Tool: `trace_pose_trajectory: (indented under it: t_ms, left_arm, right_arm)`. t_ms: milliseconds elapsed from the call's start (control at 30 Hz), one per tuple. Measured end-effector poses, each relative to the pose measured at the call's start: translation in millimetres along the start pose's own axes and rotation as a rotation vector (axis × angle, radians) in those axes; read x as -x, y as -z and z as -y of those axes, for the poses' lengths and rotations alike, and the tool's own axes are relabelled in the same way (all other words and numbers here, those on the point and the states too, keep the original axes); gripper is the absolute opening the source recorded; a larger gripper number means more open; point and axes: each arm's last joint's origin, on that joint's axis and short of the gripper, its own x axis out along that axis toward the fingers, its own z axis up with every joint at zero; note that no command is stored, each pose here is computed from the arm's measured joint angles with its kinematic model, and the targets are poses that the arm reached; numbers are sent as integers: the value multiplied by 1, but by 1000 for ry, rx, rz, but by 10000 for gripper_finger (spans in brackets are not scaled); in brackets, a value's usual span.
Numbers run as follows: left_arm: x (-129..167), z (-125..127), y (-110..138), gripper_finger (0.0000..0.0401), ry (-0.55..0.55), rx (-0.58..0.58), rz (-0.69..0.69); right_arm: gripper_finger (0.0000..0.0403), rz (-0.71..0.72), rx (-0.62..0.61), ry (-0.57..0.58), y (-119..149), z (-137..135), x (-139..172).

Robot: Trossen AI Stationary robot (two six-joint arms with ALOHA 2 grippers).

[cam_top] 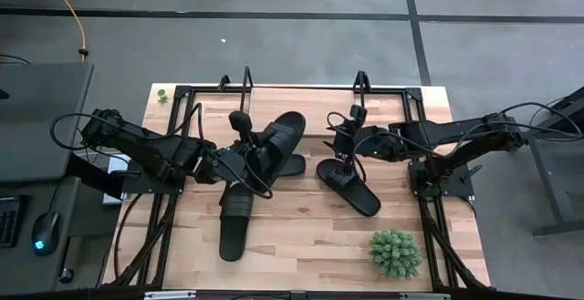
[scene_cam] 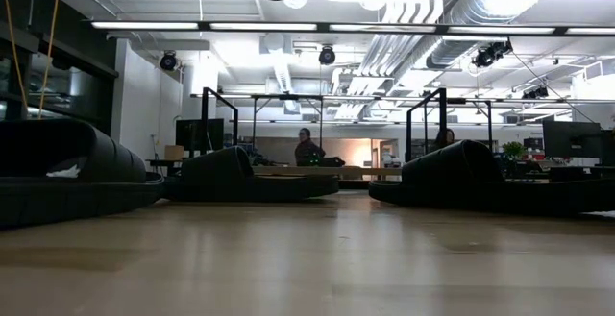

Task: Pick and place slides into the shelf
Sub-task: Put the black slipper on the shelf

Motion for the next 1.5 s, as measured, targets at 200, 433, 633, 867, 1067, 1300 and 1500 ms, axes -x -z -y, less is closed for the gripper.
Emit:
trace_pose_trajectory:
  t_ms: [200,433,633,867,1067,1300,1500]
  left_arm:
    - [-5,-1,4,12,-74,-22,-68]
    - [-29,-11,22,16,-98,-41,-175]
    - [-54,-26,40,8,-61,-16,-248]
    - [-76,-43,57,17,-30,32,-294]
    - [-90,-52,69,8,-4,65,-326]
    - [-115,-52,83,16,-13,66,-407]
    - [-145,-46,103,11,-7,23,-511]
  right_arm:
    - [165,-78,-115,-25,8,-1,0]
    - [165,-106,-179,-90,10,-7,-5]
    - [165,-109,-176,-89,9,-11,-11]
    - [165,-88,-125,-226,6,-17,-14]
    - [165,-60,-126,-270,3,-22,-13]
    - [165,-64,-127,-227,4,-20,-14]
    - [165,-54,-130,-224,3,-20,-14]
